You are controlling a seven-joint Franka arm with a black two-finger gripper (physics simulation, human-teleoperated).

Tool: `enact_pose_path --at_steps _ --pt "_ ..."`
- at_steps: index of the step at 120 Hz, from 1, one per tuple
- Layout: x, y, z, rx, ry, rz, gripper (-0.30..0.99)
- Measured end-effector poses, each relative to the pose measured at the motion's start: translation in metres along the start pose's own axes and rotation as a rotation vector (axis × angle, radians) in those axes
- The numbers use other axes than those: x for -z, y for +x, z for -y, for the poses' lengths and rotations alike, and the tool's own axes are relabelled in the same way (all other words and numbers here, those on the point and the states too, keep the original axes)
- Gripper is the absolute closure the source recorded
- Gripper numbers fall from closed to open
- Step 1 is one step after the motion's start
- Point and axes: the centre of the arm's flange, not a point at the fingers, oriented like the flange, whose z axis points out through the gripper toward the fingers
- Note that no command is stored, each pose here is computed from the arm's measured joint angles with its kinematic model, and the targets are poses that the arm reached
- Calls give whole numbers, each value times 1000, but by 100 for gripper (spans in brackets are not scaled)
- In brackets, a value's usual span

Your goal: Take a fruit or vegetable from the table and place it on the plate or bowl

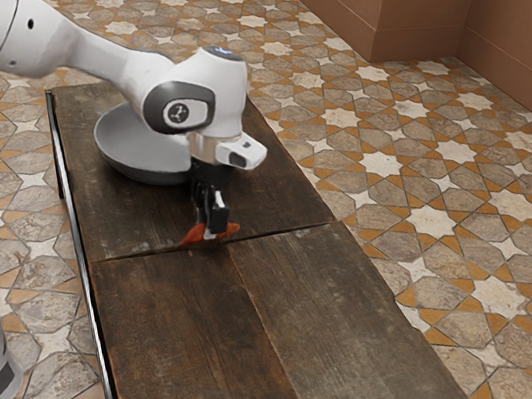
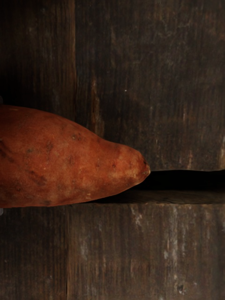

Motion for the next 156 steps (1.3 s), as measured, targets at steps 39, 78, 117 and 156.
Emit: enact_pose_path --at_steps 39,78,117,156 --pt "122 31 55 74 45 -221 53" --pt "144 57 180 244 136 -223 54" --pt "128 31 235 311 121 -188 53" --pt "127 33 235 285 108 -193 15"
